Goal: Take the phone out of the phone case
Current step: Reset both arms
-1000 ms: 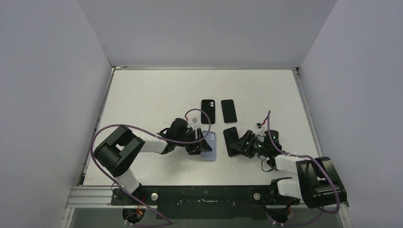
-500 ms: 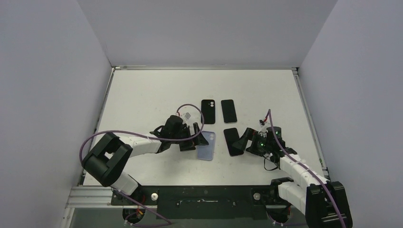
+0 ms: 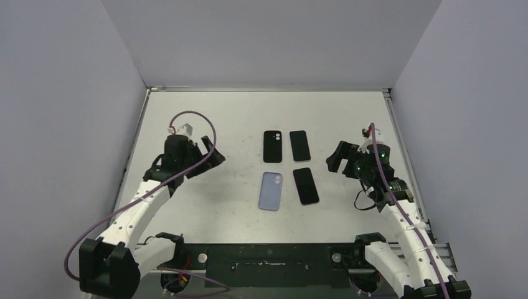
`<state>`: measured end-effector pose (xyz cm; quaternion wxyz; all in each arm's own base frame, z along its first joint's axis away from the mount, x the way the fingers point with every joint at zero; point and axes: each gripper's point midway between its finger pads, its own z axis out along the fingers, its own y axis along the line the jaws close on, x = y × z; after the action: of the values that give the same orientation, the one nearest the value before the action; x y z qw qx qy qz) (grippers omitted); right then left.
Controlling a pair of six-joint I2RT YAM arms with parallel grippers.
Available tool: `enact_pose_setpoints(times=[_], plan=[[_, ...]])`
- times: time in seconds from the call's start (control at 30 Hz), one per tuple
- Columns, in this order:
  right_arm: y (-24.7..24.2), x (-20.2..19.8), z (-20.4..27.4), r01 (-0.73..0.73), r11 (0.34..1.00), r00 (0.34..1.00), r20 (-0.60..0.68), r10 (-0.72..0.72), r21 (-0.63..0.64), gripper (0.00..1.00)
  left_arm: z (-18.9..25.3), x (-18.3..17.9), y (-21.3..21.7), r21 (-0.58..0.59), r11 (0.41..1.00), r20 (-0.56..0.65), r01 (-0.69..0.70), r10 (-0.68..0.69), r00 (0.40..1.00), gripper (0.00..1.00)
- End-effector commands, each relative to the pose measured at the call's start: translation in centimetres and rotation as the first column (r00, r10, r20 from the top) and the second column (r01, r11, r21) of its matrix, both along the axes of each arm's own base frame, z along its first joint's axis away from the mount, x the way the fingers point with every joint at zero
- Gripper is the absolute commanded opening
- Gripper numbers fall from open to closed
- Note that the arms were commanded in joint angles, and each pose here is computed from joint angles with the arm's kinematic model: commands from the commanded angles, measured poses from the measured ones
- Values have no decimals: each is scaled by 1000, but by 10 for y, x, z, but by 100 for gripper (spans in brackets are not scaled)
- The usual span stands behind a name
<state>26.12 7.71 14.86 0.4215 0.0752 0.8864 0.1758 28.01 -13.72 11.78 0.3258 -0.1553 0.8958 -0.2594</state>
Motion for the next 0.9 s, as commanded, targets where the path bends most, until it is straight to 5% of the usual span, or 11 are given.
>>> enact_pose_setpoints(times=[0.0, 0.27, 0.53, 0.87], plan=[[-43, 9, 73, 142, 975, 975, 195, -108, -171, 100, 96, 20, 59, 238, 962, 225, -133, 78, 971, 97], [-86, -10, 210, 344, 903, 822, 548, -157, -257, 100, 255, -1, 123, 351, 822, 561, -448, 198, 804, 97], [-104, -31, 250, 440, 865, 728, 660, -186, -241, 100, 333, -58, 153, 147, 787, 824, -600, 238, 514, 97], [-104, -34, 255, 450, 870, 697, 687, -203, -200, 100, 311, -48, 145, 162, 803, 800, -573, 233, 553, 97]])
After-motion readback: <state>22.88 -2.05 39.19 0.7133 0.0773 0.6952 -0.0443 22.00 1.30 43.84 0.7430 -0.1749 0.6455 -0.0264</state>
